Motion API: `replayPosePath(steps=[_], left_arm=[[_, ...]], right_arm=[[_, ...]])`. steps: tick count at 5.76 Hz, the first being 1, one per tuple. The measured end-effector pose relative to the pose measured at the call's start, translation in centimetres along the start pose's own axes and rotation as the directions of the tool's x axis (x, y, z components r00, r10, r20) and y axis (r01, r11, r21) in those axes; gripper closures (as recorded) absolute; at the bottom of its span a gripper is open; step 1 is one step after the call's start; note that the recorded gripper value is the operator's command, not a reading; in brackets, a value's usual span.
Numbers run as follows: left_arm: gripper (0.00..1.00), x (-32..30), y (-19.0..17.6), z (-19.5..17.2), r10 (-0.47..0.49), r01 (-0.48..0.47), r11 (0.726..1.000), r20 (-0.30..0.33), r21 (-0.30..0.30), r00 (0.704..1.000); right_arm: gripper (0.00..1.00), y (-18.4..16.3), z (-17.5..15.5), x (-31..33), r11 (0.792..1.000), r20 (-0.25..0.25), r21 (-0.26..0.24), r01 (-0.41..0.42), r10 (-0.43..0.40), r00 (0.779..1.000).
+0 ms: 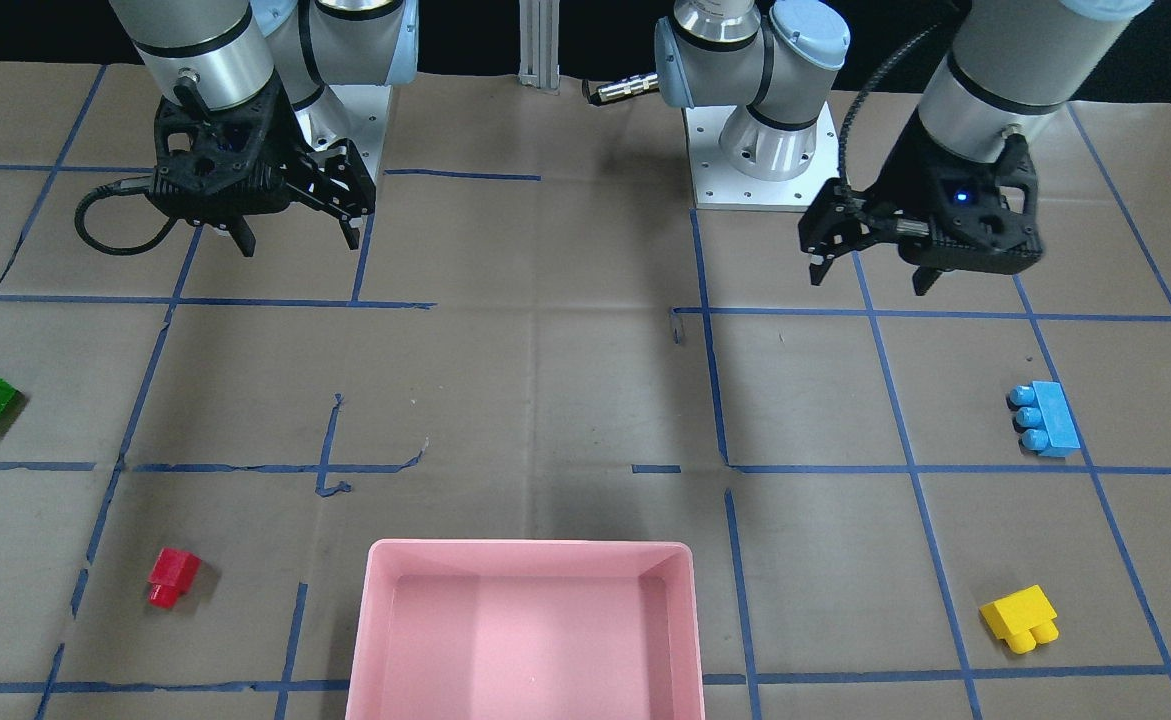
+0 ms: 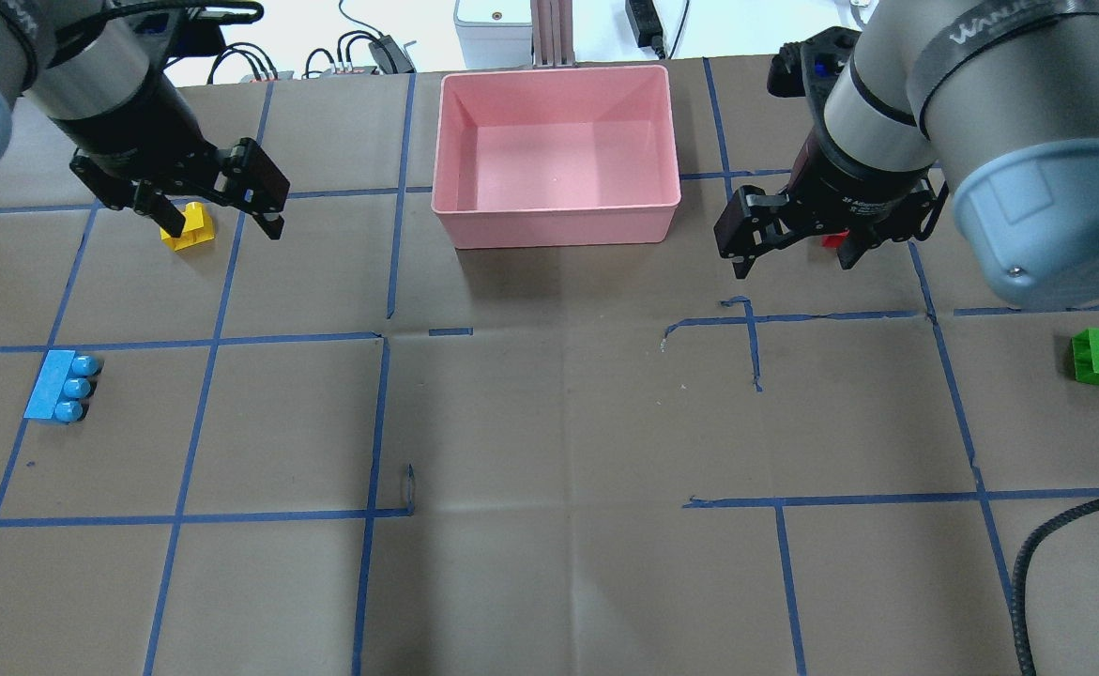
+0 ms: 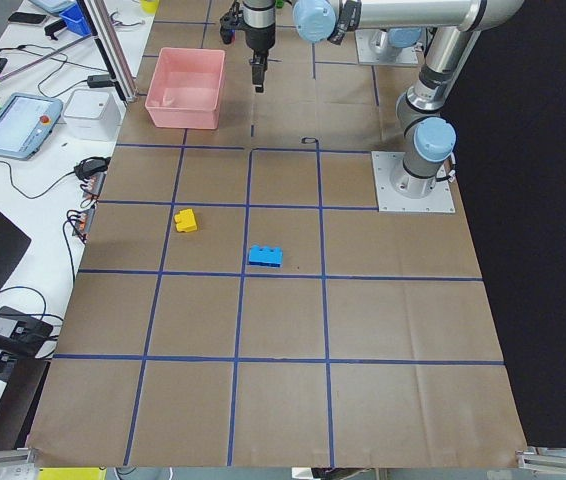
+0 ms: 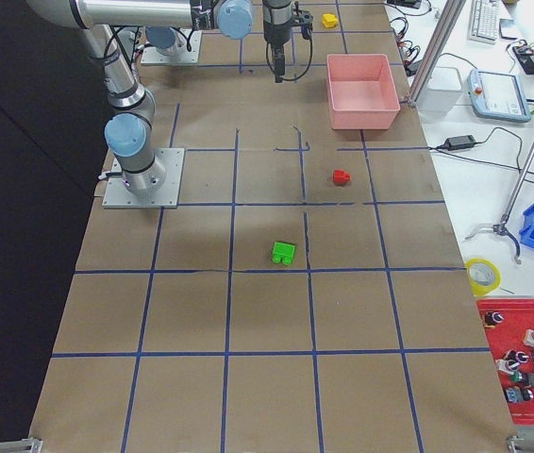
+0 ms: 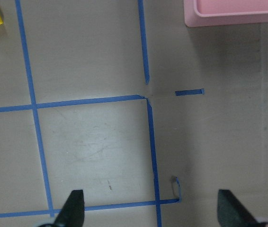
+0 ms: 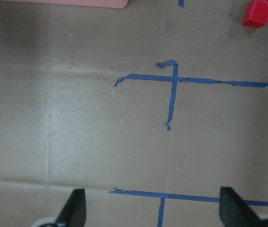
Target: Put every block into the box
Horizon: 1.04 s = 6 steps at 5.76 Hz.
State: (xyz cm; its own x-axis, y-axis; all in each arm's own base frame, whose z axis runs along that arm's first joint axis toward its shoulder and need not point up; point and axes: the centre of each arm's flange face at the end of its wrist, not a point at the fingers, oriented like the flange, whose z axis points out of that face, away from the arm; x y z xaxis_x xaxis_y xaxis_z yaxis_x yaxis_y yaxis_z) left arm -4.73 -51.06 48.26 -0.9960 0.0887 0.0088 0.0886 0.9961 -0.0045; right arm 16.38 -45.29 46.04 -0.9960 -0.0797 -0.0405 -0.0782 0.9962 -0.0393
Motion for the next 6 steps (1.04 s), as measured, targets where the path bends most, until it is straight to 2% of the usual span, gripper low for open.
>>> replayPosePath(steps=[3, 5, 6], left_arm=[[0.01, -21.6, 2.9, 2.6, 0.09, -0.09, 0.996, -0.007, -0.019, 0.996], [0.01, -31.9, 4.8, 6.2, 0.119, -0.119, 0.993, 0.001, -0.009, 0.993], [0.01, -33.5, 4.8, 7.7, 0.099, -0.099, 0.995, -0.004, -0.012, 0.995]], right_arm=[[0.0, -0.1, 0.3, 0.2, 1.0, -0.003, 0.0, 0.014, -0.014, 1.0], [0.0, -0.6, 0.4, 1.8, 0.991, -0.015, 0.007, 0.133, -0.133, 0.991], [0.0, -1.2, 0.2, 5.6, 0.98, -0.026, 0.011, 0.198, -0.197, 0.98]])
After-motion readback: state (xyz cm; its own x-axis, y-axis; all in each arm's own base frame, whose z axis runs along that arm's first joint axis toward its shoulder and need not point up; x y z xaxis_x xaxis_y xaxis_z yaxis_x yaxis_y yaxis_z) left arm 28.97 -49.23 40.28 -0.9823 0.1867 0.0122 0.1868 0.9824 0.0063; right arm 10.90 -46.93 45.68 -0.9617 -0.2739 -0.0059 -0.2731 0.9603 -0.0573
